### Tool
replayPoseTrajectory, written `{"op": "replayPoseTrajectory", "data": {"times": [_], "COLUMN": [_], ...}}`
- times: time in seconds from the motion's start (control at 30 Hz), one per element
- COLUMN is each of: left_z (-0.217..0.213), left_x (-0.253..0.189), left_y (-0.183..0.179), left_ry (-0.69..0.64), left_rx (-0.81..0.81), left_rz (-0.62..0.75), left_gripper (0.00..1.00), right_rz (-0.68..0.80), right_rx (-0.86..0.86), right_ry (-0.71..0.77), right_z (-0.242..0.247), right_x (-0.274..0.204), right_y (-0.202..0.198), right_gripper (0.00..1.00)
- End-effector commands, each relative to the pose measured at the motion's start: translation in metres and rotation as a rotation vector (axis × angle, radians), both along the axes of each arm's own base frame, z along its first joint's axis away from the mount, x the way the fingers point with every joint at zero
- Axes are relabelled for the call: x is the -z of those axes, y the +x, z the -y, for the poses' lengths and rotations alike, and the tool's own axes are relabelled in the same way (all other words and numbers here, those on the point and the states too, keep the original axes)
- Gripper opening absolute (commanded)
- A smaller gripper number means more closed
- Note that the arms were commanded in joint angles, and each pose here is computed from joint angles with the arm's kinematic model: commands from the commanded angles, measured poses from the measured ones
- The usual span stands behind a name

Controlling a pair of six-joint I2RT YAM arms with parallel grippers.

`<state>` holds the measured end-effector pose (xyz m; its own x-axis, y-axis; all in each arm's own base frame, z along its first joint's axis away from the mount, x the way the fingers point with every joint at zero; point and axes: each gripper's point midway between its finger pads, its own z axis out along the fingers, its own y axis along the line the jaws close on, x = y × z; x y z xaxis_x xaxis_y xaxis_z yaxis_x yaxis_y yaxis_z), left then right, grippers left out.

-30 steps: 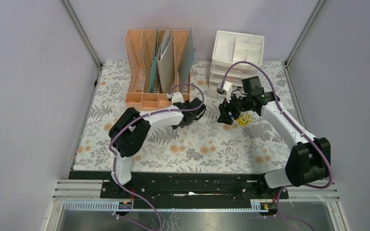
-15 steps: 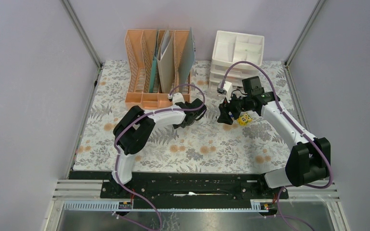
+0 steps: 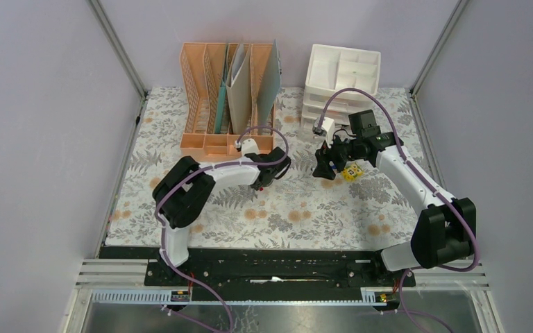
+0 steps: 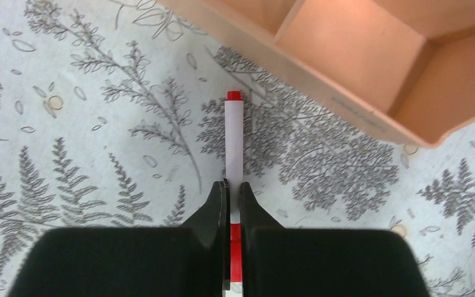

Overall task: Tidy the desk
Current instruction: Pick up the stationery from the center of the board.

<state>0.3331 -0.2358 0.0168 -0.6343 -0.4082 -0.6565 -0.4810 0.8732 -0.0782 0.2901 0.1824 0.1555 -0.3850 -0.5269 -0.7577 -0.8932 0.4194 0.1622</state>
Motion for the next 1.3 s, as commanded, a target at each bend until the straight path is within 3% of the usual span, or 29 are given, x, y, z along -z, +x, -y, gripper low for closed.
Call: {"op": "replayPoseTrajectory", "data": {"times": [0.0, 0.43, 0.6, 0.93, 1.27], "left_z": [-0.013, -0.004, 0.014, 0.054, 0.081], "left_x": [0.009, -0.019, -0.031, -0.084, -0.133], "left_y": [-0.033, -0.054, -0.060, -0.079, -0.086], "left_ry": [0.006, -0.147, -0.229, -0.522, -0.724], "left_rx": [0.031, 0.263, 0.449, 0.729, 0.837], "left_rz": [-0.093, 0.002, 0.065, 0.340, 0.522], "left_gripper": [0.00, 0.00, 0.00, 0.00, 0.00], "right_rz": [-0.030, -0.112, -0.154, -0.214, -0.400], "right_rx": [-0.017, -0.072, -0.091, -0.070, -0.019], "right_ry": [0.045, 0.169, 0.257, 0.427, 0.590], "right_z": [-0.006, -0.023, -0.033, -0.050, -0.067], "right_x": [-0.001, -0.006, -0.011, -0.020, -0.019], "right_y": [-0.004, -0.018, -0.027, -0.029, -0.025], "right_gripper": [0.71, 0.71, 0.70, 0.70, 0.75]}}
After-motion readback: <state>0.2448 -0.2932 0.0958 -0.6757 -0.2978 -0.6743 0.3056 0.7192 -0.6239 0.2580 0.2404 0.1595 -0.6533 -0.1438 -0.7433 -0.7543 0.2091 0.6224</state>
